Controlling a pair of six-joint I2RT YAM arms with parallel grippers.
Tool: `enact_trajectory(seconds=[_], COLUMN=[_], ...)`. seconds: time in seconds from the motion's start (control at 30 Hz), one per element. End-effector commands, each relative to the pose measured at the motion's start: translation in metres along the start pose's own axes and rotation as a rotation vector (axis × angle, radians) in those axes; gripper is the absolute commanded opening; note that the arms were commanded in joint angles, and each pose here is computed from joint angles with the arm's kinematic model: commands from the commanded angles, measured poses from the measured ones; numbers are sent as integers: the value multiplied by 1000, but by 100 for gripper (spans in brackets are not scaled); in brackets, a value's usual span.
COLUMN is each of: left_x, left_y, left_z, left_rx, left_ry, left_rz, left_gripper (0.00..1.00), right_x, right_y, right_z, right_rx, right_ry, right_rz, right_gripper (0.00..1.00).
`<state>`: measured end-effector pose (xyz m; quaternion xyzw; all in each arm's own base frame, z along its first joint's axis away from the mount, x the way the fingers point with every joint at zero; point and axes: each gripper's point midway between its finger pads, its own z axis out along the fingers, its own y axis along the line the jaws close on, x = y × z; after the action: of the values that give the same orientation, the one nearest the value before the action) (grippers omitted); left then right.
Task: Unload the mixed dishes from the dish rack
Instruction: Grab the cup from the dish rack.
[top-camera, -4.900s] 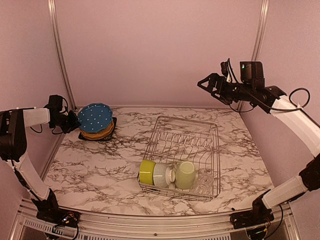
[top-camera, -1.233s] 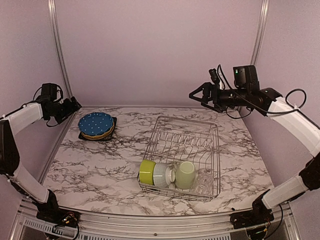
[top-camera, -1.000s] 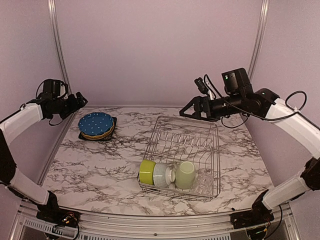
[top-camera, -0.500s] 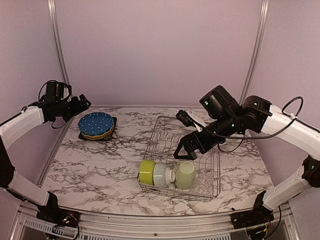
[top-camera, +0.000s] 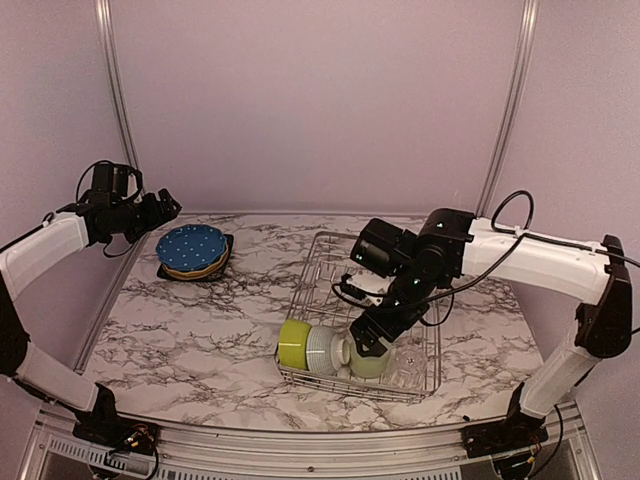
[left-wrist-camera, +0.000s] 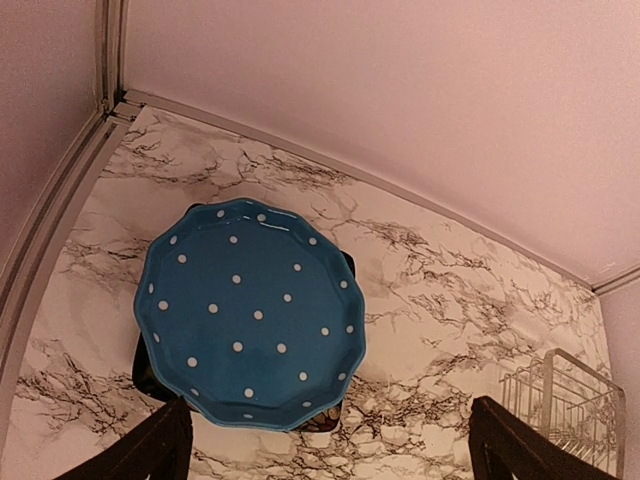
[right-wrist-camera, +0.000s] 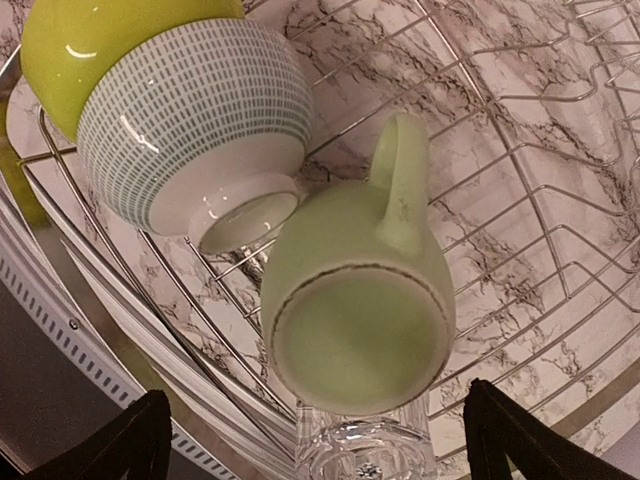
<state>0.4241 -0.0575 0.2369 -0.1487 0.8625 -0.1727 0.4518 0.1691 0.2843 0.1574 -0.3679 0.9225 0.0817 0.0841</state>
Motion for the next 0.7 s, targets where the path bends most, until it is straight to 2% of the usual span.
enact_trajectory(seconds=[0.0, 0.3, 0.67], left_x=[3, 2, 8], left_y=[4, 6, 10], left_z=[-1, -4, -2], left_rx=[-20, -34, -44], left_ry=[3, 1, 15], left_rz=[2, 14, -1], left_gripper=[99, 99, 99], right_x=[-8, -11, -9], right_y=[-11, -13, -17], right_z=[3, 32, 59], right_rx=[89, 108, 124], right_ry=[8, 36, 59], right_rz=[-41, -68, -73], right_gripper=[98, 98, 91])
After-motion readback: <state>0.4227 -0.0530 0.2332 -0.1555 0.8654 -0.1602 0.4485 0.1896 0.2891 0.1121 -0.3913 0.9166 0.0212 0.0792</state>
